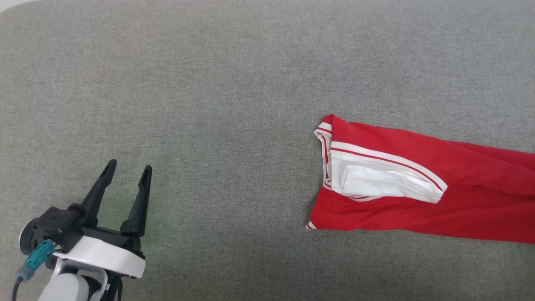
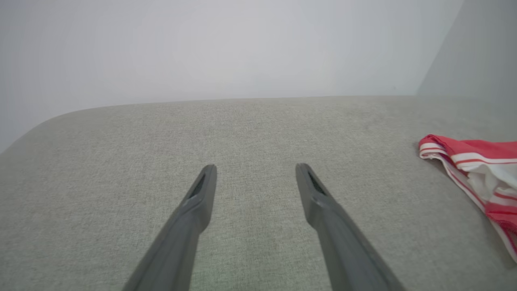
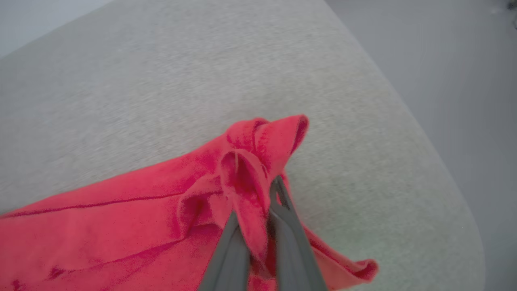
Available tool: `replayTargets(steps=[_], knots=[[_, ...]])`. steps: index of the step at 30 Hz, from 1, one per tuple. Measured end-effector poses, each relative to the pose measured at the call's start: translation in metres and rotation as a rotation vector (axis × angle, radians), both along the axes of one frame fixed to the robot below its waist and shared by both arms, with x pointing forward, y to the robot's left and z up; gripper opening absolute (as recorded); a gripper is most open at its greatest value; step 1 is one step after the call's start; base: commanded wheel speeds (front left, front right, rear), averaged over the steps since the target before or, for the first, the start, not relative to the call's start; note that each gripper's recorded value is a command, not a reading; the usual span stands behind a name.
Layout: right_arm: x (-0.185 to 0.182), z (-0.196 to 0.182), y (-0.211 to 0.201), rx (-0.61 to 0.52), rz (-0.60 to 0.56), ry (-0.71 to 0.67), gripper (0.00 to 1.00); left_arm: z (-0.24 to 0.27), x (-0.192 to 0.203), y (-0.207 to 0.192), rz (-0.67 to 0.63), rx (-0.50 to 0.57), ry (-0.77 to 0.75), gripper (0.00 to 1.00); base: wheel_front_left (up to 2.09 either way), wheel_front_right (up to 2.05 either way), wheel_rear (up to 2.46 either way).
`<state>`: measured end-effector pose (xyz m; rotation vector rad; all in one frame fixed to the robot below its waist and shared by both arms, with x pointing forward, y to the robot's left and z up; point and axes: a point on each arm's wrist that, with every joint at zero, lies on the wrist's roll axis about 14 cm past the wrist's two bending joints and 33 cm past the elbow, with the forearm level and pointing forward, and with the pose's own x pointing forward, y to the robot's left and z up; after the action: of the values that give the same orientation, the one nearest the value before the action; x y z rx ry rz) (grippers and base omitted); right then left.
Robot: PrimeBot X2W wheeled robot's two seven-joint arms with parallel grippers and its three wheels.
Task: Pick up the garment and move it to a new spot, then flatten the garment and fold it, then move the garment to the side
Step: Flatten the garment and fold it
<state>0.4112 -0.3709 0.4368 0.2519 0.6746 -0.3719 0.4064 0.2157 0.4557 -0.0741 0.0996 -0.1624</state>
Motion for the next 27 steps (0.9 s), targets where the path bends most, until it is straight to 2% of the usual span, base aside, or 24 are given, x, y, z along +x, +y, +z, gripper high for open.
replayTargets(steps=[6,14,18,23,27], knots=[[0.009,0.013,0.078,0.023,0.270,-0.026,0.00,0.001,-0.001,-0.007,-0.018,-0.004,-0.001,1.00,0.00,0.00,0.00],[0.016,0.033,0.217,0.103,0.684,-0.082,0.00,-0.002,0.001,-0.014,-0.037,-0.013,0.007,1.00,0.00,0.00,0.00],[0.017,0.035,0.277,0.135,0.854,-0.086,0.00,-0.002,0.001,-0.015,-0.043,-0.010,0.008,1.00,0.00,0.00,0.00],[0.018,0.023,0.326,0.153,0.996,-0.058,0.00,-0.007,-0.002,-0.009,-0.021,-0.022,0.027,1.00,0.00,0.00,0.00],[0.026,0.012,0.340,0.156,1.028,-0.044,0.00,-0.006,-0.002,-0.006,-0.012,-0.020,0.027,1.00,0.00,0.00,0.00]])
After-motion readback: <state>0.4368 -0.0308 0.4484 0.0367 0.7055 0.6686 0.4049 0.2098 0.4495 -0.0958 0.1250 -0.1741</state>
